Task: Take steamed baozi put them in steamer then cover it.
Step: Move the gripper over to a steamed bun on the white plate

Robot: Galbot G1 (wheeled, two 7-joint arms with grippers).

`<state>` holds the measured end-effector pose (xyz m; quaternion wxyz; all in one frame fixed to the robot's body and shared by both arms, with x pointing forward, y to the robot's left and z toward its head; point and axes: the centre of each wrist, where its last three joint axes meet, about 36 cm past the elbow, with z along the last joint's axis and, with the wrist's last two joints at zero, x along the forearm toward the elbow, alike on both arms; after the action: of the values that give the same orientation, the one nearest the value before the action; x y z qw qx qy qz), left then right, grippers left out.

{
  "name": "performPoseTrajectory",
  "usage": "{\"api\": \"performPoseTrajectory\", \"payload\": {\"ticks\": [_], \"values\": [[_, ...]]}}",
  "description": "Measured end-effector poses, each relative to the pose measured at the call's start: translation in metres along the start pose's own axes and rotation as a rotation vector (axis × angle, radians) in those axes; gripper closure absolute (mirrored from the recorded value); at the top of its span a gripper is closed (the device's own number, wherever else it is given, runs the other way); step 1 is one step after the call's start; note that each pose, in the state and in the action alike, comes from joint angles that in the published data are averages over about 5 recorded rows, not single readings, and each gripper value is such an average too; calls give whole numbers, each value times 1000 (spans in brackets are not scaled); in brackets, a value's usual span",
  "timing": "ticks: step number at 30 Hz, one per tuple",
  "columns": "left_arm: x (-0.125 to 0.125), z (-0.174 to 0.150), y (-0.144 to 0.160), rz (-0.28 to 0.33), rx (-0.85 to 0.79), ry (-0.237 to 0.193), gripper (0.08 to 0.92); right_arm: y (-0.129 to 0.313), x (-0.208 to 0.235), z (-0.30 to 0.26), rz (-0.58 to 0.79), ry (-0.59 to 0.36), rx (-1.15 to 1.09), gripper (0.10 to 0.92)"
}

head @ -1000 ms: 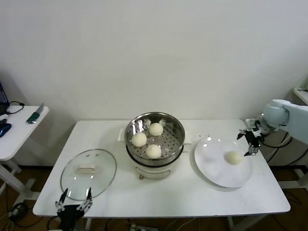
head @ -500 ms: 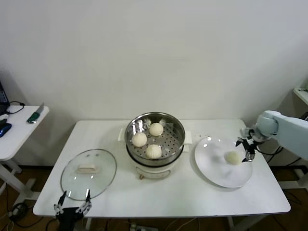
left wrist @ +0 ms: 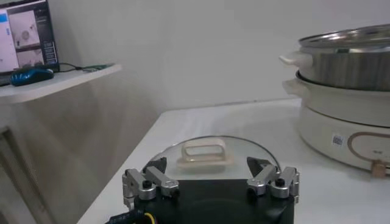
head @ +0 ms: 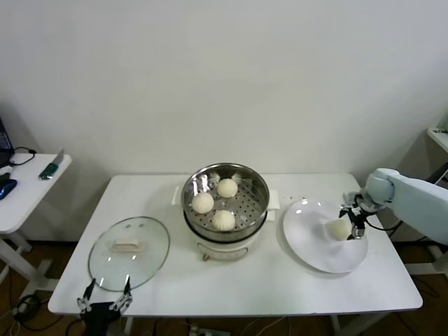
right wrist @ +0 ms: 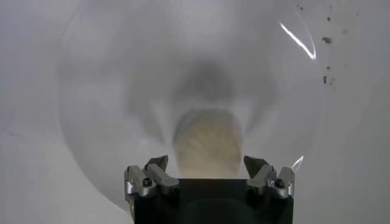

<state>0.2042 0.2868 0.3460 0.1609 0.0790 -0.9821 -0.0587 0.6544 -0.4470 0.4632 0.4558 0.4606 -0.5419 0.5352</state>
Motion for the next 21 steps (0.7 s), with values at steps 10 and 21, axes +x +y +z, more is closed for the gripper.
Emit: {"api": "performPoseTrajectory", "payload": {"ticks": [10,21], "values": [[0,0,0,-1,3,-2,177,-2,-6,-2,-3,2,-5,250],[-1,1,-1,0,8,-1,177,-1,-9,-1,-8,4,-9,362]]}}
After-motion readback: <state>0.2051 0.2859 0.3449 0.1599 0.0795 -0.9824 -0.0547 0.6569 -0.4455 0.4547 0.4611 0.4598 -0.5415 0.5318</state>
